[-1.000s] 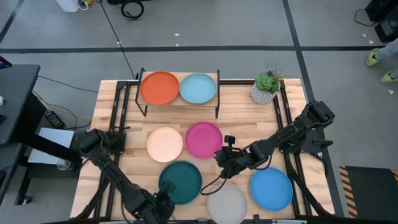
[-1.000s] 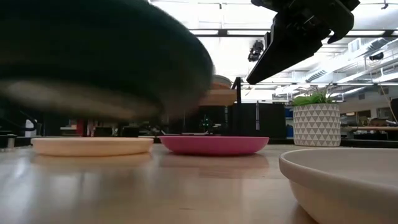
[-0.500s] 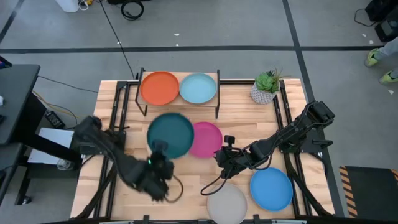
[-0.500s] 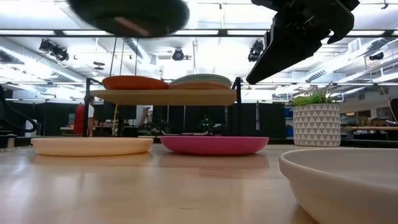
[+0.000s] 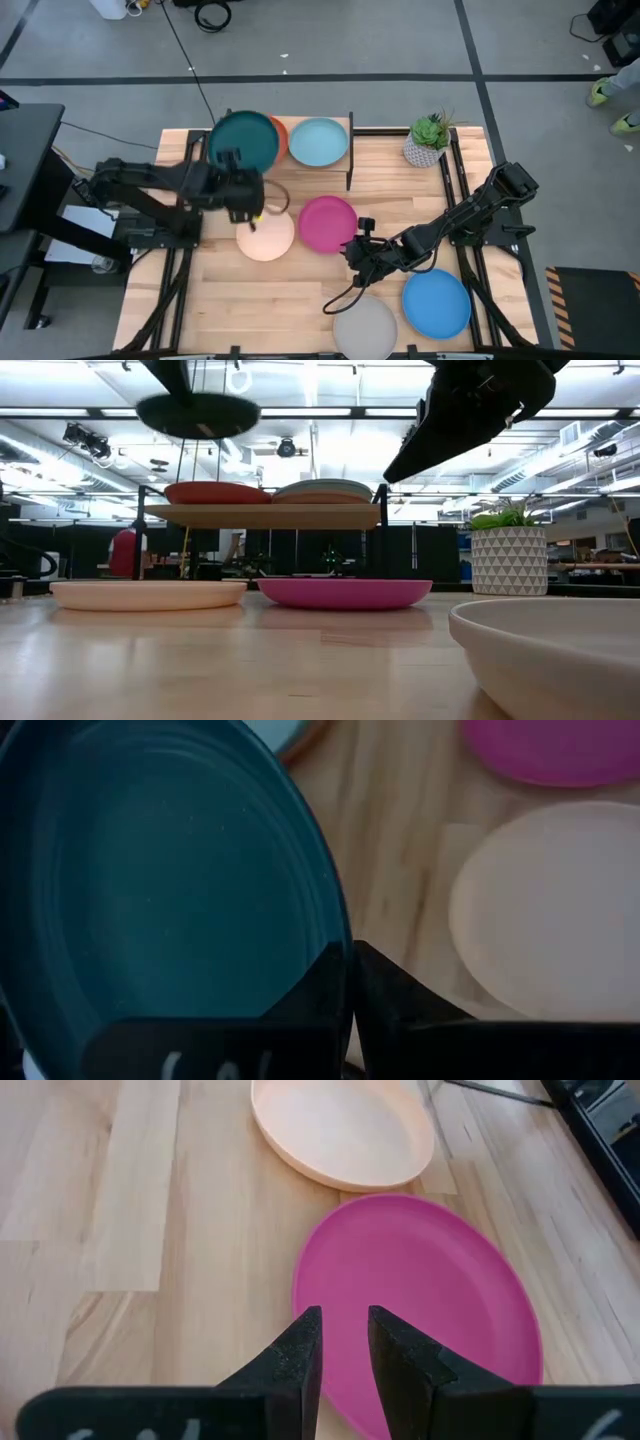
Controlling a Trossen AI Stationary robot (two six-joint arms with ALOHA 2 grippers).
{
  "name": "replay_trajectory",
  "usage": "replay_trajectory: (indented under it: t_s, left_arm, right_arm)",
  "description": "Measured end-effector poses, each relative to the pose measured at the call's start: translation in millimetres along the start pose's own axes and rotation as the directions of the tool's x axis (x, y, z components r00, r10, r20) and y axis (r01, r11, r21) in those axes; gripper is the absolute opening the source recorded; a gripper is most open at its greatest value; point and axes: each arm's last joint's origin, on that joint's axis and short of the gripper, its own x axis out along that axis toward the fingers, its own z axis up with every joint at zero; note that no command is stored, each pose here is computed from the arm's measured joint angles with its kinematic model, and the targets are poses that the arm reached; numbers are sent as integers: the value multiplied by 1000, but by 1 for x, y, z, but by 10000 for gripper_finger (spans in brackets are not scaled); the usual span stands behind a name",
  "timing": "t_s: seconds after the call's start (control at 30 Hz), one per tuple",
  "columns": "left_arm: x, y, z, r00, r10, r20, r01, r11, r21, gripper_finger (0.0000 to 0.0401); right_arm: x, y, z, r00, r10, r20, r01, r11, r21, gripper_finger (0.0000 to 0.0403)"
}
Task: Place and stack plates onto a shelf
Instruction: Stack the dark blue plate on top of the orange plate on the shelf, then stack the light orange plate on top of the light blue plate on the shelf
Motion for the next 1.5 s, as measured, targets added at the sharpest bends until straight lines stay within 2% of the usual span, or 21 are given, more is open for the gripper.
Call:
replay_trajectory:
  t_s: [0.23,0.33,0.47,0.7,0.93,1.1,1.3,1.4,1.5]
  left_arm:
    - [46,27,11,994,-110,-23,109,994,-8,14]
    - [64,37,9,991,-124,-54,124,992,-14,14]
    - [78,50,4,986,-147,-79,145,989,-28,14]
    - [96,65,3,975,-220,-30,218,974,-66,21]
    - [98,68,3,974,-225,-18,223,971,-84,44]
    - [96,65,5,974,-225,-7,224,971,-78,108]
    - [86,65,4,989,-144,-41,141,988,-58,173]
    - [72,66,5,989,-145,2,145,988,-54,179]
    - [52,60,10,964,-229,133,237,971,-43,173]
  right_arm:
    - [0,0,-1,1000,0,-1,0,1000,-3,91]
    - [2,0,-5,1000,-3,-12,3,1000,-10,91]
    - [4,0,-12,1000,-4,-16,4,1000,-11,91]
    - [7,-2,-14,1000,-10,-19,10,1000,9,91]
    - [6,-2,-14,1000,0,-14,0,1000,13,91]
    - [6,-1,-13,1000,1,-10,-1,1000,17,91]
    - [6,-1,-13,1000,3,-6,-3,1000,19,91]
    - [6,-1,-13,1000,3,-6,-3,1000,19,91]
    - [6,-1,-13,1000,3,-6,-3,1000,18,91]
